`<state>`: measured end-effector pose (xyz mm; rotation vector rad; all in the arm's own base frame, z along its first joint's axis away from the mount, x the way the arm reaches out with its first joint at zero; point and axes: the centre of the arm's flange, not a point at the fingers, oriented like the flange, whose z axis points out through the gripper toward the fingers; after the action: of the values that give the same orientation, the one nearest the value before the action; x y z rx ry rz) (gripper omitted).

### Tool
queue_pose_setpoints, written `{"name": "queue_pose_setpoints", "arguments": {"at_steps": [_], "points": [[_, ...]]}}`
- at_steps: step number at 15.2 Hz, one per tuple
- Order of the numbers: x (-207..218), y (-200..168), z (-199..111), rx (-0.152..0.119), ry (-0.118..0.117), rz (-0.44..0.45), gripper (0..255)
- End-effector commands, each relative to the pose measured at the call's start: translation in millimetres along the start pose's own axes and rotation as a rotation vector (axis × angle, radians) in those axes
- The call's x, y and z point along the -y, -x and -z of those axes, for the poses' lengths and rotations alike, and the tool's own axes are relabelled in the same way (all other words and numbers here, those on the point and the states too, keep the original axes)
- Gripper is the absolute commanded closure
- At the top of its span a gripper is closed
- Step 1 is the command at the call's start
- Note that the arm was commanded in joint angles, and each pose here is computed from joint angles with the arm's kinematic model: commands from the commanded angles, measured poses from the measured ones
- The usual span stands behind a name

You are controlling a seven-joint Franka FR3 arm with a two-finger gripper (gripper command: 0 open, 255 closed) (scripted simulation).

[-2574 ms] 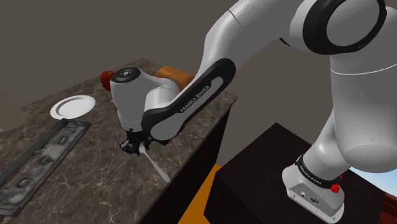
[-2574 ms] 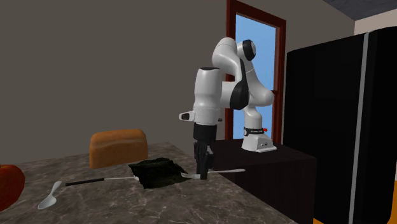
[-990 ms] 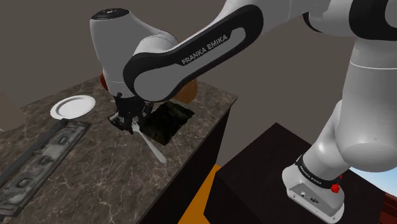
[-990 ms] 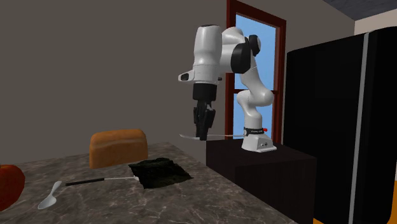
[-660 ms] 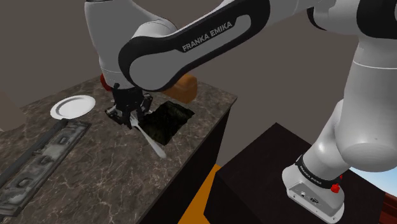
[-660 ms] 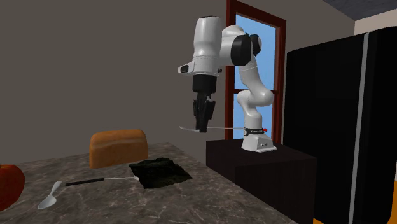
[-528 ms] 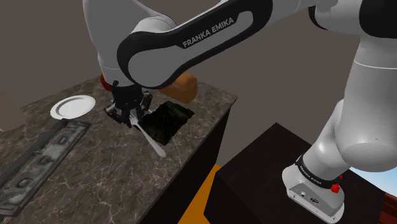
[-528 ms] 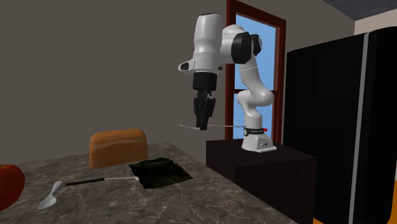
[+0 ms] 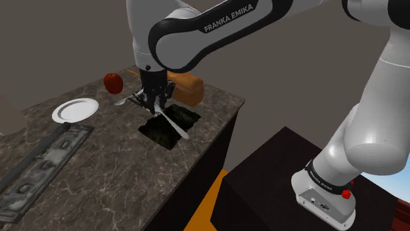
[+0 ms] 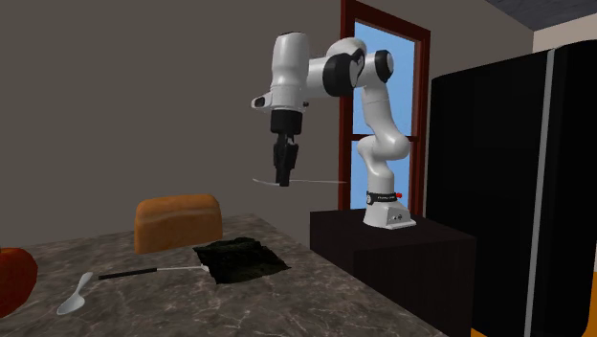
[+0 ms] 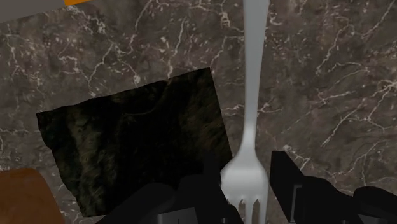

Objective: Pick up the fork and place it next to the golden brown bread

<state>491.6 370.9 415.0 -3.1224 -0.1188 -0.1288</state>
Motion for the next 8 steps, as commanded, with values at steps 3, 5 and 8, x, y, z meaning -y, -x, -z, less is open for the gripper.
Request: {"name": "queue_pose_setpoints", "arguments": {"at_steps": [3, 5, 8], "points": [[-56, -15, -3, 0.000, 0.000, 0.001, 255], [-81, -22, -4, 0.000, 0.000, 0.001, 255], [-120, -32, -4, 0.000, 0.000, 0.001, 255]]}}
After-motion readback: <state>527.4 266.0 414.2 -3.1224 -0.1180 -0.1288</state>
